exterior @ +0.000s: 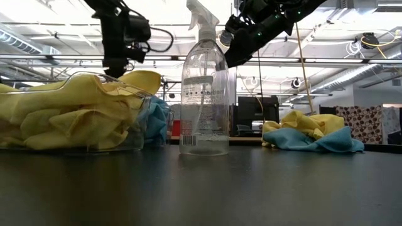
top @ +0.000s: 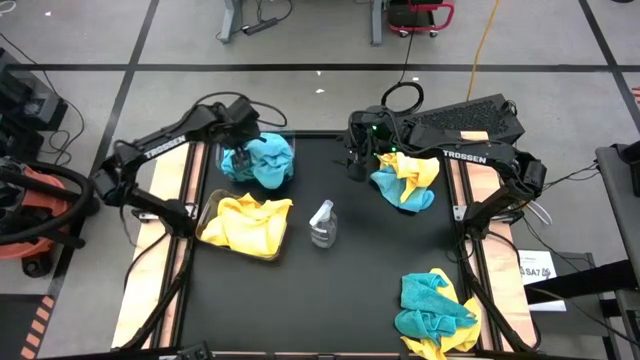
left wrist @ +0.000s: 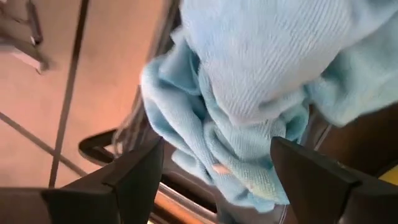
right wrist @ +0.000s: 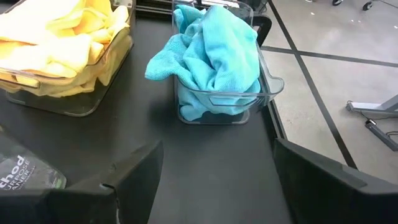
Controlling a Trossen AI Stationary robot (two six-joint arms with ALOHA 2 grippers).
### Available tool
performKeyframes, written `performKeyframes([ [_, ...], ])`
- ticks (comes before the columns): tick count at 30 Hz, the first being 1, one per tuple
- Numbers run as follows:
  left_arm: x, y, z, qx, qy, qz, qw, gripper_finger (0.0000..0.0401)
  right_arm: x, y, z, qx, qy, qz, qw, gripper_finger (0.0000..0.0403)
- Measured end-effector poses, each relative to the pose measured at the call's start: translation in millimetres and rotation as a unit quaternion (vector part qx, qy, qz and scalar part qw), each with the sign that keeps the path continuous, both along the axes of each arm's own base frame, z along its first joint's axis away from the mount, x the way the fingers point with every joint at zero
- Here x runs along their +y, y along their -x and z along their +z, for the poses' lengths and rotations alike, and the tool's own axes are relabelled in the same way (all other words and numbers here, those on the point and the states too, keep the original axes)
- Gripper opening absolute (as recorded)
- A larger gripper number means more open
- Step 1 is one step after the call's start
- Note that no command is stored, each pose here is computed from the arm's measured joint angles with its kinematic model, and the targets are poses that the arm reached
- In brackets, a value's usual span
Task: Sort microfiber towel by color & place in baskets
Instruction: Put the blue microfiber cloth into the top transparent bin
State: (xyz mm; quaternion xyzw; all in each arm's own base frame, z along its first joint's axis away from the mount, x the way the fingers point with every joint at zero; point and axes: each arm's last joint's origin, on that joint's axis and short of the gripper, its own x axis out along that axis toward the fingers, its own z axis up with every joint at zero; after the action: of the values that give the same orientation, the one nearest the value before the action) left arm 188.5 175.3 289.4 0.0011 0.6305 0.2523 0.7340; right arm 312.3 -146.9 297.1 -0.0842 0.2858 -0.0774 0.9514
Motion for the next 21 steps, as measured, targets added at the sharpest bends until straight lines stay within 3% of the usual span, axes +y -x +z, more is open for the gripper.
performKeyframes([
  [7,-5,-10,17,-0.156,0.022,-0.032,0.987,0.0301,0,0,0,0.000,0.000,0.000,1.000,0.0298],
  [13,0,-29,13,-0.186,0.005,-0.057,0.981,0.0293,0,0,-1,0.003,-0.007,-0.003,1.000,0.0298],
  [17,6,-37,3,-0.178,0.012,-0.058,0.982,0.0250,1,1,-2,0.011,-0.010,-0.003,1.000,0.0298],
  [21,10,-42,-8,-0.159,0.022,-0.066,0.985,0.0170,1,2,-3,0.015,-0.012,-0.003,1.000,0.0298],
])
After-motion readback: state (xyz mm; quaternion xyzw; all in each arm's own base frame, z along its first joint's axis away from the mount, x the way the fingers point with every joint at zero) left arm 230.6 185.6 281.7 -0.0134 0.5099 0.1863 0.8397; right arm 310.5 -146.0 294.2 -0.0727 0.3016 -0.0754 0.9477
